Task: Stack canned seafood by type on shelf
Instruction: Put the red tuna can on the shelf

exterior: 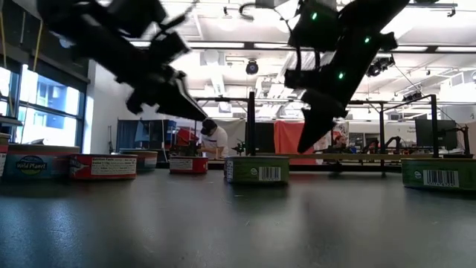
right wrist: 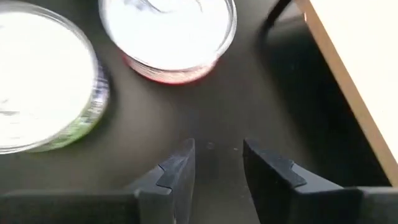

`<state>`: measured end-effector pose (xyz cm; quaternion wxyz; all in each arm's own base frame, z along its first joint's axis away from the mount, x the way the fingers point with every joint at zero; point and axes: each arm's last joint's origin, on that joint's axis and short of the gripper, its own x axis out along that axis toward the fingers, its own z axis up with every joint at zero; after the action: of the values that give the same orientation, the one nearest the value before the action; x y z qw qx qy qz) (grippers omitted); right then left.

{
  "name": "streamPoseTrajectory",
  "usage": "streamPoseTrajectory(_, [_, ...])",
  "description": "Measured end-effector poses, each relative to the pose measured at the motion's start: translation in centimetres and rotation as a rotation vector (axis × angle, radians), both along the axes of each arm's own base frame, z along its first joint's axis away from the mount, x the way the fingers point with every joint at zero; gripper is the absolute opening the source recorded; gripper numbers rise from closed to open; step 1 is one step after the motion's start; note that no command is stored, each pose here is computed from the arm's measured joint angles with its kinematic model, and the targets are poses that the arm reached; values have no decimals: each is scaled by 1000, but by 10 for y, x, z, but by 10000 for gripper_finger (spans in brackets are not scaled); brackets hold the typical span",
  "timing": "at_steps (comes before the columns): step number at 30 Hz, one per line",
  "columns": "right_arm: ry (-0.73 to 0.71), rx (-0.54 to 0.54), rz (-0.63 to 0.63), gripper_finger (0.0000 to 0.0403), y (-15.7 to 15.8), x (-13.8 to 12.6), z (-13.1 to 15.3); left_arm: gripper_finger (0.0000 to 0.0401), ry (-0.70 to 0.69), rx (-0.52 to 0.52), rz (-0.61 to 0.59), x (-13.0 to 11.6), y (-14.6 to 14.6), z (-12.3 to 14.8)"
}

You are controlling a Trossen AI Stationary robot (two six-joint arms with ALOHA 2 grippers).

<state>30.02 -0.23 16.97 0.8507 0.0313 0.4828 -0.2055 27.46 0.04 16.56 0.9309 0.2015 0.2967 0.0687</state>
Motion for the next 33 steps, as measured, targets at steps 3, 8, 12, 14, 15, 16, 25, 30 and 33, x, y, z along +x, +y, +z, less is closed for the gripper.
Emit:
streamPoseTrajectory(3, [-39,-23,29,126,12,0,7,75,80,103,-78,21,2,-7])
streamPoseTrajectory(8, [-49,-38,79,126,29,-2,9,116,178,223,-151,48,9,-22])
streamPoseTrajectory(12, [-66,-43,133,126,43,-2,9,113,236,270,-178,61,15,-35])
streamPoseTrajectory(14, [-86,-55,170,126,49,0,11,100,263,285,-189,65,17,-41])
streamPoseTrajectory(15, [-102,-63,190,126,52,1,11,91,286,291,-195,66,18,-45])
streamPoseTrajectory(16, [-114,-70,213,126,55,3,12,81,291,294,-193,68,19,-46])
streamPoseTrajectory(25, [-157,-205,325,127,53,11,17,6,285,265,-207,77,24,-47])
streamPoseTrajectory(30, [-105,-267,414,127,45,14,13,1,264,265,-214,79,22,-42])
streamPoseTrajectory(33, [-58,-293,467,127,42,17,5,1,251,256,-212,79,22,-39])
